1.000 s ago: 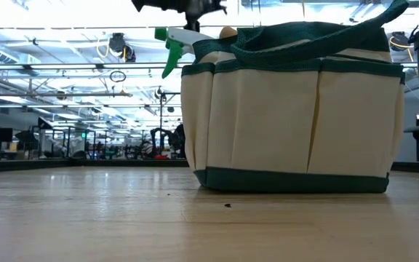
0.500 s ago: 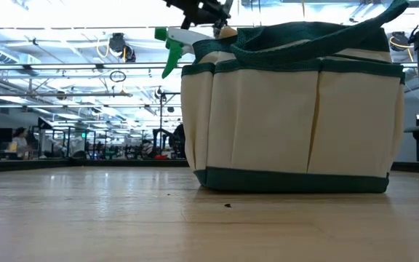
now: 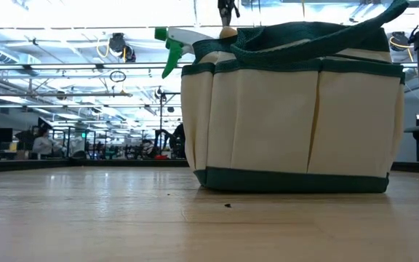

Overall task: Pick & Place Garden tools in Gardening bag
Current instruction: Put the green shear scissors into the gardening bag

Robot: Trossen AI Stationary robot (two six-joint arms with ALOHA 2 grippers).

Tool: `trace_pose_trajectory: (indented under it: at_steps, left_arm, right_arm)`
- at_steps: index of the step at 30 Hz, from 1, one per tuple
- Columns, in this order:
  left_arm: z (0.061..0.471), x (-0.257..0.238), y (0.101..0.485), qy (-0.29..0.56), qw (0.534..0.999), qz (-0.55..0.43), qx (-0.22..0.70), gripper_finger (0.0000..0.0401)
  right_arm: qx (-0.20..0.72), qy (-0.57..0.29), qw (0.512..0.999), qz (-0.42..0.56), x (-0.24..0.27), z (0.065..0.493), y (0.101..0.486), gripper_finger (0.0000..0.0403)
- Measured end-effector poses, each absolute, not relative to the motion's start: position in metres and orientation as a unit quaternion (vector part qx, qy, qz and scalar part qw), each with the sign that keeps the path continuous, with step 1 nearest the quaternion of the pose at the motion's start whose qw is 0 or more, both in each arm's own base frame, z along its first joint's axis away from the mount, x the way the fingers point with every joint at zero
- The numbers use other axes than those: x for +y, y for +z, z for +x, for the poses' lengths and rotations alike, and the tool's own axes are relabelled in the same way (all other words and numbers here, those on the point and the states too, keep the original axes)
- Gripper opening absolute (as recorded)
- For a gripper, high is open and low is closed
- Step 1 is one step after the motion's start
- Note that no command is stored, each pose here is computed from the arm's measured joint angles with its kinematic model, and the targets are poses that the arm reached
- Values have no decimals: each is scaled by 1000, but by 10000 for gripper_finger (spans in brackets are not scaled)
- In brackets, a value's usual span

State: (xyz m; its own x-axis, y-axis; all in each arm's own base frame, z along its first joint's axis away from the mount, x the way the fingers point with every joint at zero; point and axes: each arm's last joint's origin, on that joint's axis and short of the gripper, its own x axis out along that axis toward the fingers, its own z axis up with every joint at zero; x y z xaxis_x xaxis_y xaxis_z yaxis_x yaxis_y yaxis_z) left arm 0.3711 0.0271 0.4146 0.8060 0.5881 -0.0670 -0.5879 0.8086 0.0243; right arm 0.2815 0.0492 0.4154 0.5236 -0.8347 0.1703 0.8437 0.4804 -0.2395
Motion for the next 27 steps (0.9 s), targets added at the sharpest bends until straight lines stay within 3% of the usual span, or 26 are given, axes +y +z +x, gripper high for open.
trace_pose_trajectory:
  at_steps: [8,15,27]
  left_arm:
    - [369,-11,422,331,941,67,22,54]
    - [369,-16,423,322,945,55,14,54]
    - [369,-23,424,269,963,22,2,54]
  right_arm:
    - [-51,-442,893,-62,71,281,409,86]
    - [-45,-348,936,-32,85,287,394,86]
    - [1,-344,939,-21,86,288,378,86]
